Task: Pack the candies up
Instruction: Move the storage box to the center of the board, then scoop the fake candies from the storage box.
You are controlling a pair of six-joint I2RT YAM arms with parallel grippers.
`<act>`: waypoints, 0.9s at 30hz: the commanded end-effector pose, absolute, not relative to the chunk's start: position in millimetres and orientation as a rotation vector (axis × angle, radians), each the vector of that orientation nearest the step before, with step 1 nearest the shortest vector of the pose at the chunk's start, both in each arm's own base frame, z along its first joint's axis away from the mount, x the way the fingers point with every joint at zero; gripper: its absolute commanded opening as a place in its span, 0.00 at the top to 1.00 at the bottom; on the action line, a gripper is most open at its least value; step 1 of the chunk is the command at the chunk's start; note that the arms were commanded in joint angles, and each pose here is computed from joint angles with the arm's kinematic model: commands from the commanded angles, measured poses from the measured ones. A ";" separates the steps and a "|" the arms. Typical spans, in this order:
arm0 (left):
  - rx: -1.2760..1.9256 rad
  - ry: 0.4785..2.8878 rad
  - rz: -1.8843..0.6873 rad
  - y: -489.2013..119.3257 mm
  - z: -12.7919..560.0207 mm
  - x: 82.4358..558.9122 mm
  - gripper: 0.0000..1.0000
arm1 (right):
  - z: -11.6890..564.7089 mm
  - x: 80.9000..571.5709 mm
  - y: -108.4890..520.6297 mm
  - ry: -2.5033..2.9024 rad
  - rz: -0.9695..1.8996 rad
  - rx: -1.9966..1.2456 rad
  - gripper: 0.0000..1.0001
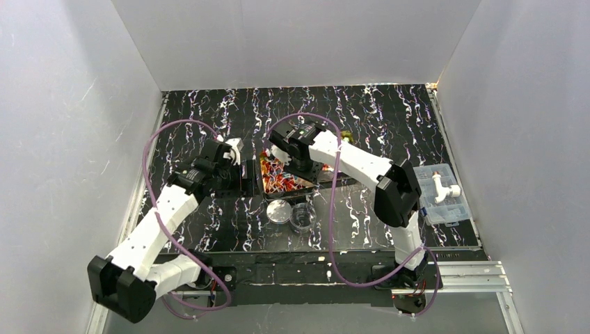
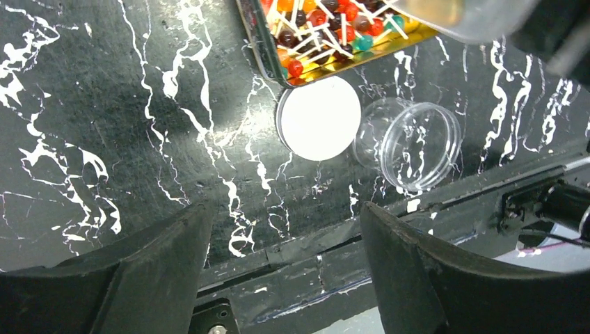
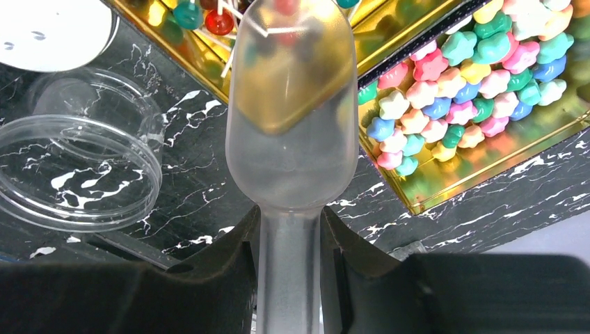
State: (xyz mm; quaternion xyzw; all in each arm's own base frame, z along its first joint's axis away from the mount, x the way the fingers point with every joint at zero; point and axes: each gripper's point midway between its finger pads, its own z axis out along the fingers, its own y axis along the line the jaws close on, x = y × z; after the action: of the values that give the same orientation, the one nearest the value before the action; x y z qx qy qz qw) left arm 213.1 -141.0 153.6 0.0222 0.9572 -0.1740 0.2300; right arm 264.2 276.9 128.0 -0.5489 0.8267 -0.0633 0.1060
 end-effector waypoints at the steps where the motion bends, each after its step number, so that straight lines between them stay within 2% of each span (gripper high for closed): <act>1: 0.203 2.589 -0.548 -140.6 161.2 192.8 0.23 | 135.2 269.3 283.4 2.438 -0.219 -1.597 0.99; 20: 0.267 2.411 -0.563 -129.3 164.6 176.1 0.06 | 87.6 305.6 345.8 2.455 -0.154 -1.493 0.99; 27: 0.264 2.406 -0.566 -129.4 163.7 175.6 0.04 | 73.8 322.7 366.3 2.402 -0.095 -1.407 0.99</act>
State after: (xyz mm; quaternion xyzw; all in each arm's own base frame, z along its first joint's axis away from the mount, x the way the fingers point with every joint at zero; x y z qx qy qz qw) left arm 177.2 -129.6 168.4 0.0948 0.9156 -0.2158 0.3258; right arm 306.8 339.2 74.9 -0.5145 0.8465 -0.0639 0.1213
